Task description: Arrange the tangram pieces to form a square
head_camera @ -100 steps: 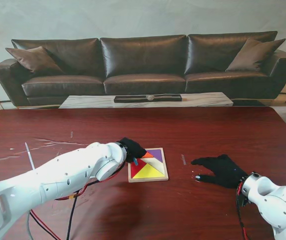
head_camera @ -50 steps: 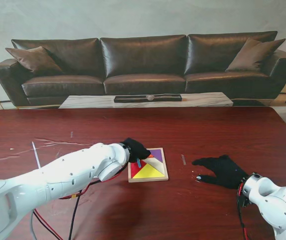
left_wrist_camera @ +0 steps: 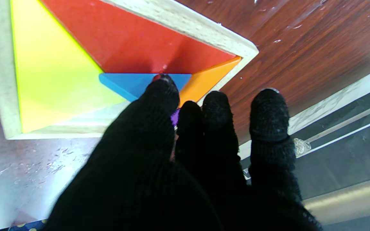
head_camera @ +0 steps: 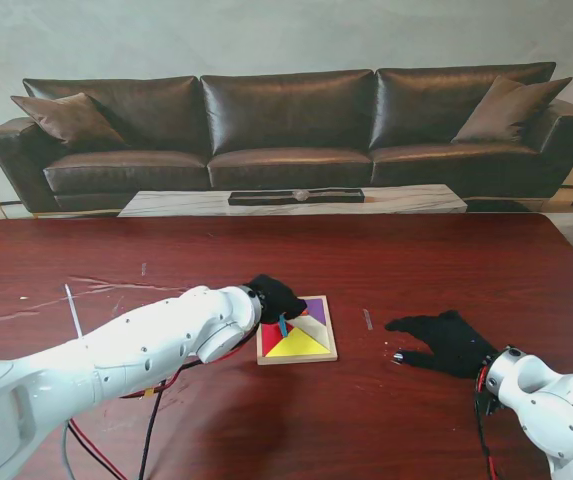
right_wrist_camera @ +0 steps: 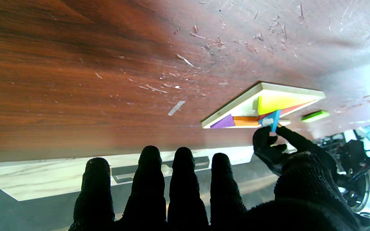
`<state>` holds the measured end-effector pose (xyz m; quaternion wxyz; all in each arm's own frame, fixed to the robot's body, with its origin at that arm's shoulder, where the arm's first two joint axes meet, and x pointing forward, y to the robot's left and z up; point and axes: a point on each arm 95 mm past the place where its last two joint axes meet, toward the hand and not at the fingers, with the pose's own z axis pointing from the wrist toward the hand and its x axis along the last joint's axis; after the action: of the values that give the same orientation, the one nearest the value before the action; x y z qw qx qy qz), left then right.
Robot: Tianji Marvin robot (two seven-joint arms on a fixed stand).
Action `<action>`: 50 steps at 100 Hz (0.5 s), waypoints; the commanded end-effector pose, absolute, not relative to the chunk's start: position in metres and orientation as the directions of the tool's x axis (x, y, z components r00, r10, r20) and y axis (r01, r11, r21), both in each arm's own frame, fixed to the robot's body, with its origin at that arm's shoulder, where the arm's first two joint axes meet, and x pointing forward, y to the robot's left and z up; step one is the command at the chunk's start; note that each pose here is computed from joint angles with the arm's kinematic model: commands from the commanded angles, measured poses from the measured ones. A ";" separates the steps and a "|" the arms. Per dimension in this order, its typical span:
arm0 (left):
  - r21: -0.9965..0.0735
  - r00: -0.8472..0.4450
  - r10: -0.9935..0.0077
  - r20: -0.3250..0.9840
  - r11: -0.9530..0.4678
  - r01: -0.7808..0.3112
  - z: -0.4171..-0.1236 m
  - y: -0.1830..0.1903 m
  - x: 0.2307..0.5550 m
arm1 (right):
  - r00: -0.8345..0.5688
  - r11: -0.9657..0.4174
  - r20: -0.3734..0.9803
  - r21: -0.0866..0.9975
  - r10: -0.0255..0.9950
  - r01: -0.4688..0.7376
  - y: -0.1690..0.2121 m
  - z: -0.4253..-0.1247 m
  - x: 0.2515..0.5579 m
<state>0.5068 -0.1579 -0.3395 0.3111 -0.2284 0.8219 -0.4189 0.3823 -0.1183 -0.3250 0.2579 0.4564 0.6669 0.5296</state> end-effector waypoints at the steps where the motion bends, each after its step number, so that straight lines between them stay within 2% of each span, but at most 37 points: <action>1: -0.836 -0.708 -0.634 -0.312 0.537 -0.113 -0.337 -0.160 0.506 | -0.453 0.027 0.138 0.940 0.881 0.340 -0.116 -0.328 0.380; 50: -0.855 -0.711 -0.641 -0.289 0.507 -0.109 -0.338 -0.162 0.505 | -0.451 0.029 0.137 0.939 0.882 0.342 -0.116 -0.329 0.380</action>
<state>0.5055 -0.1595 -0.3394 0.3056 -0.2311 0.8139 -0.4367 0.3823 -0.1183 -0.3254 0.2593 0.4562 0.6679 0.5278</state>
